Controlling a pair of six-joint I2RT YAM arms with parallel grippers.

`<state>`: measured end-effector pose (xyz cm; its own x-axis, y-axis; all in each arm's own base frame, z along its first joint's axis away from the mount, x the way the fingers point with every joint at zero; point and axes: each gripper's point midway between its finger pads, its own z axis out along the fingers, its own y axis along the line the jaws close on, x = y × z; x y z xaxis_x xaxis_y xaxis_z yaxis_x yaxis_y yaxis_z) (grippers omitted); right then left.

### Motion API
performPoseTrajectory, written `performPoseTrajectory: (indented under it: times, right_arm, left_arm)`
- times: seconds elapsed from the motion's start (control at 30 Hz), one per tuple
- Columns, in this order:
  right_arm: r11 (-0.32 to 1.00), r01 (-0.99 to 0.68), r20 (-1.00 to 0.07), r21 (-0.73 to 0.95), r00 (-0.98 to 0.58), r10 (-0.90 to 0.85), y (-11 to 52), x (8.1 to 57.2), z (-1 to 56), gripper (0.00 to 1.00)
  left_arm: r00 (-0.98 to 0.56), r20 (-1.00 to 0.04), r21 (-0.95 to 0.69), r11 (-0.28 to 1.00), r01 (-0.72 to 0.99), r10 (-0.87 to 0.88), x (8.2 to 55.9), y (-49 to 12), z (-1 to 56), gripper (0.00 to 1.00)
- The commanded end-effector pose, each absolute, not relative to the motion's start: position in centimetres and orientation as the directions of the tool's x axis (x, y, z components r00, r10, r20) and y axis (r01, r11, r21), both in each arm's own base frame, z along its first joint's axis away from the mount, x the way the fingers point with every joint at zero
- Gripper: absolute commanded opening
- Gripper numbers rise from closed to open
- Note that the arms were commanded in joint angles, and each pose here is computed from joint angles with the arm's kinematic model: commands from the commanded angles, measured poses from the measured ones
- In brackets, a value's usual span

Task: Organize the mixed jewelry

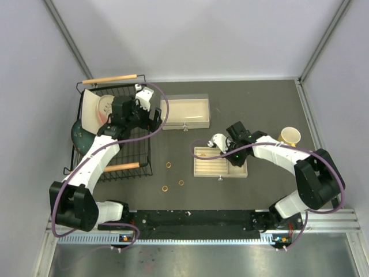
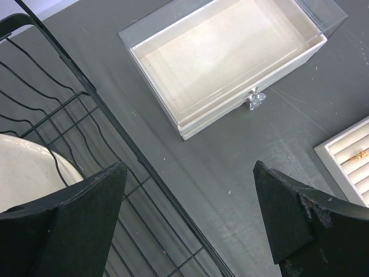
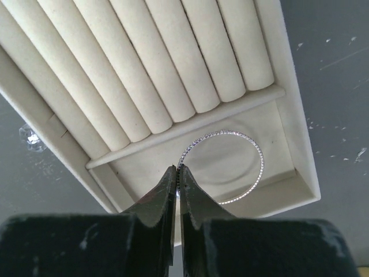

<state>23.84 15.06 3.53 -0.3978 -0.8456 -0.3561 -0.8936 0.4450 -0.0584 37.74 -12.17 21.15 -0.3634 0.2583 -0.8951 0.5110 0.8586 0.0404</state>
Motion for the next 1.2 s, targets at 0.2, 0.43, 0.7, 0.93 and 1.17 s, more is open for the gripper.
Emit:
performPoseTrajectory:
  times: [0.2,0.43,0.7,0.93,1.17]
  right_arm:
    - [0.449,-0.888,-0.404,-0.100,-0.377,-0.834,16.3,25.2,4.6,0.26]
    - [0.482,-0.864,-0.468,-0.149,-0.367,-0.804,16.5,25.9,7.8,0.36]
    - [0.539,-0.825,-0.597,-0.171,-0.348,-0.723,17.3,26.2,13.4,0.41]
    - [0.566,-0.802,-0.628,-0.192,-0.343,-0.698,16.9,26.2,14.7,0.47]
    - [0.589,-0.785,-0.649,-0.190,-0.350,-0.676,16.3,26.4,14.5,0.50]
  left_arm:
    - [-0.296,-0.923,0.052,0.844,0.534,0.244,37.5,-12.5,23.0,0.97]
    - [-0.243,-0.930,0.074,0.787,0.613,0.277,36.1,-13.5,23.9,0.97]
    - [-0.140,-0.875,0.125,0.494,0.860,0.463,30.6,-17.7,22.4,0.94]
    - [-0.126,-0.744,0.139,0.336,0.931,0.656,26.8,-19.2,17.5,0.91]
    - [-0.109,-0.628,0.185,0.284,0.941,0.771,27.4,-19.8,13.7,0.95]
